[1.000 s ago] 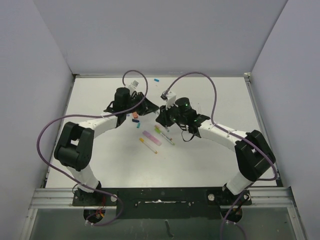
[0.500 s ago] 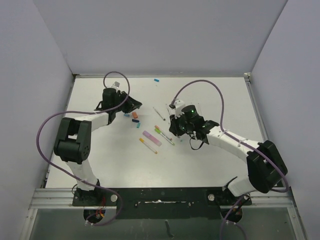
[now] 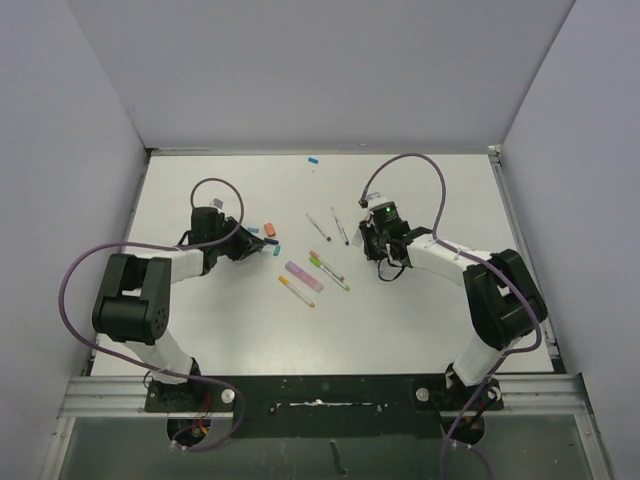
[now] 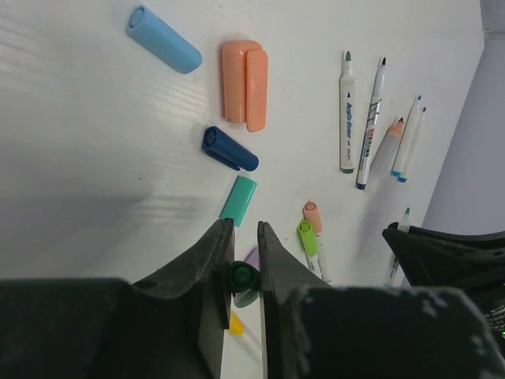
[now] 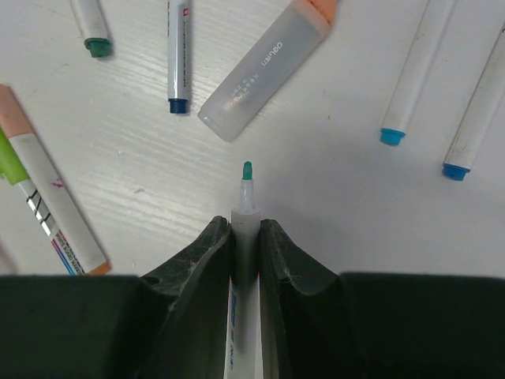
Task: Open the pen caps
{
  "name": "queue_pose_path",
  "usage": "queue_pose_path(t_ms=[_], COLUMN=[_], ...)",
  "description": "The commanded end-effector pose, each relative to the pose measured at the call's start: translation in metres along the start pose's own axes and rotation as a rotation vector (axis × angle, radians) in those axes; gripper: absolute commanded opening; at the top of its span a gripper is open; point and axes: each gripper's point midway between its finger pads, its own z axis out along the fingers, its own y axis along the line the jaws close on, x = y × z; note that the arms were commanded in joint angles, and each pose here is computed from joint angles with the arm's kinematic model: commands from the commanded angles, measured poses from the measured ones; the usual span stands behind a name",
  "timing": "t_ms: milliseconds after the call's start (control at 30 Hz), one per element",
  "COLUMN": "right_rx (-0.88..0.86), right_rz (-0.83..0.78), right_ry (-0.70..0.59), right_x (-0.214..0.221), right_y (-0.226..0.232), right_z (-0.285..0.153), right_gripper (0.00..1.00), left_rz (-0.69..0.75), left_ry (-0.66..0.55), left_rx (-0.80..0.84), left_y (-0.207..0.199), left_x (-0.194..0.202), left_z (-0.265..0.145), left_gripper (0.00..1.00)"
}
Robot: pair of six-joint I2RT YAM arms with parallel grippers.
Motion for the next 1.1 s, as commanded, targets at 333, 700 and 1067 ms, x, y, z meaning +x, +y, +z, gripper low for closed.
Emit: queue_pose_path(t_ms=[333,700,1067], right_rx=[0.06,0.05,0.032], right_rz=[0.059,0.096,0.088], right_ry=[-0.038,-0.01,-0.078], right_x=[-0.025,-0.016,-0.038], right_y=[-0.014,-0.011,-0.006], right_z=[0.031,0.035,0.016], right_gripper=[0.06,0.26,0.4], left_rz=[-0.006,-0.017,0.012], left_ry=[-0.047,-0.047,-0.127], left_rx=[0.003,0.007,0.081], left_y=[0.017,0.017,-0.016], left_x=[-0.01,-0.013,-0.033], left_z=[-0.013,-0.018,-0.046], left_gripper=[0.23,0.37,0.92])
